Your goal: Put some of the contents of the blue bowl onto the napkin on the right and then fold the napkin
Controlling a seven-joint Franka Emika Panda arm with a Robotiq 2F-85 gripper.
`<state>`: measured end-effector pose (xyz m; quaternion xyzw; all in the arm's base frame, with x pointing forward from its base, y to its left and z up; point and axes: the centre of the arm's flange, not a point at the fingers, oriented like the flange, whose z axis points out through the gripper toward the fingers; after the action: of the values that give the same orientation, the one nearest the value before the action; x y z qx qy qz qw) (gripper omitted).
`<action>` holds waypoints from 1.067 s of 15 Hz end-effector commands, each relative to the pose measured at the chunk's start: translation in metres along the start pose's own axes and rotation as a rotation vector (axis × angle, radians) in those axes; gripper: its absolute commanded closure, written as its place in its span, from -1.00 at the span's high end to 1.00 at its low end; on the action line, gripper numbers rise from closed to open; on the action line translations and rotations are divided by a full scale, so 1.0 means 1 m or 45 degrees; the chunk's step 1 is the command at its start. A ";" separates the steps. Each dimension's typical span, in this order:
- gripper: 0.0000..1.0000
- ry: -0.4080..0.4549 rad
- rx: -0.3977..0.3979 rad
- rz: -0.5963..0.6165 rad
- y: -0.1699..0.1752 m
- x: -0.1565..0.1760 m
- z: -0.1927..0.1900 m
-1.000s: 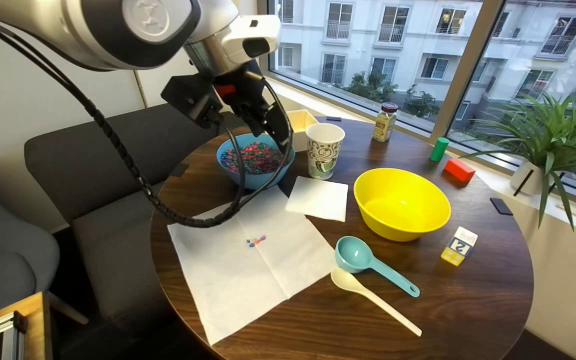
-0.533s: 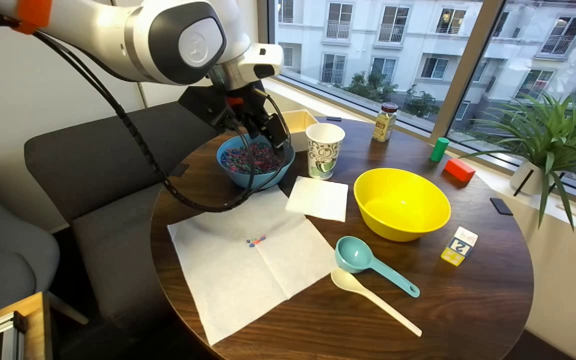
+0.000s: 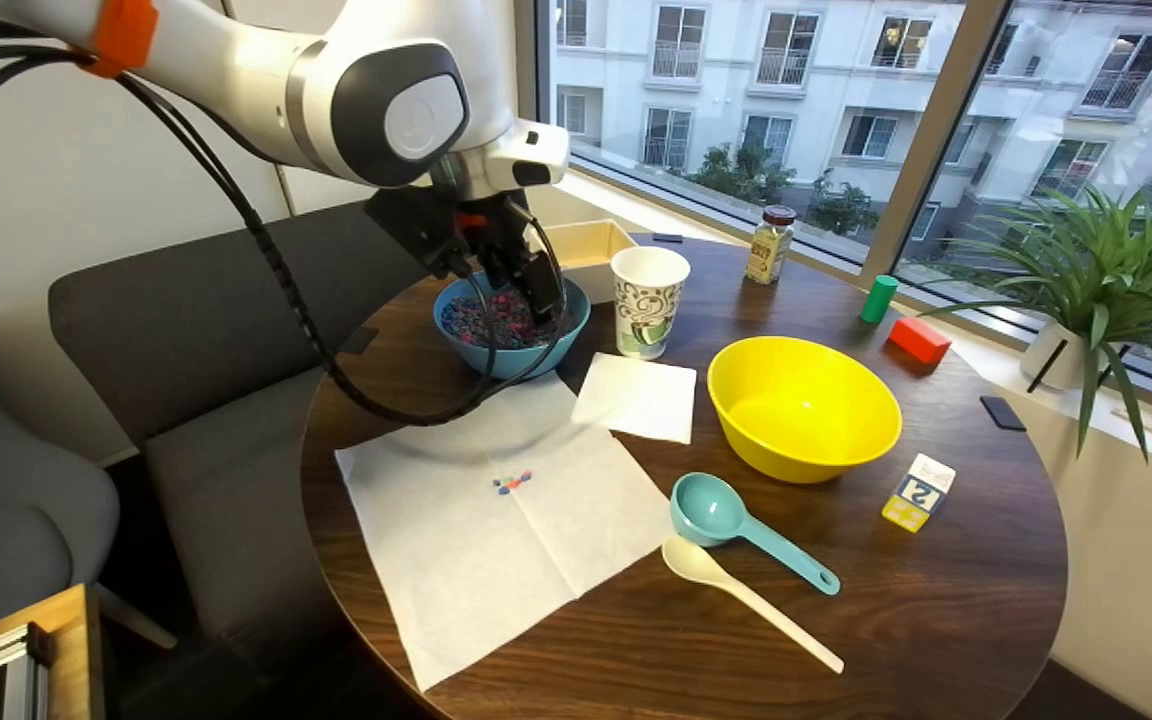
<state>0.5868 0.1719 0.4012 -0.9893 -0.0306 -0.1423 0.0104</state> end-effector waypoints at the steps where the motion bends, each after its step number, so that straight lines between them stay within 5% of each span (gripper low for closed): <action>1: 0.49 -0.070 -0.002 0.026 -0.003 0.004 0.014; 10: -0.92 -0.077 -0.043 0.034 0.001 0.006 0.009; 16: -0.95 -0.052 -0.047 0.024 0.002 0.007 -0.004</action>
<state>0.5945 0.1682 0.3987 -0.9920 -0.0234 -0.1241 0.0018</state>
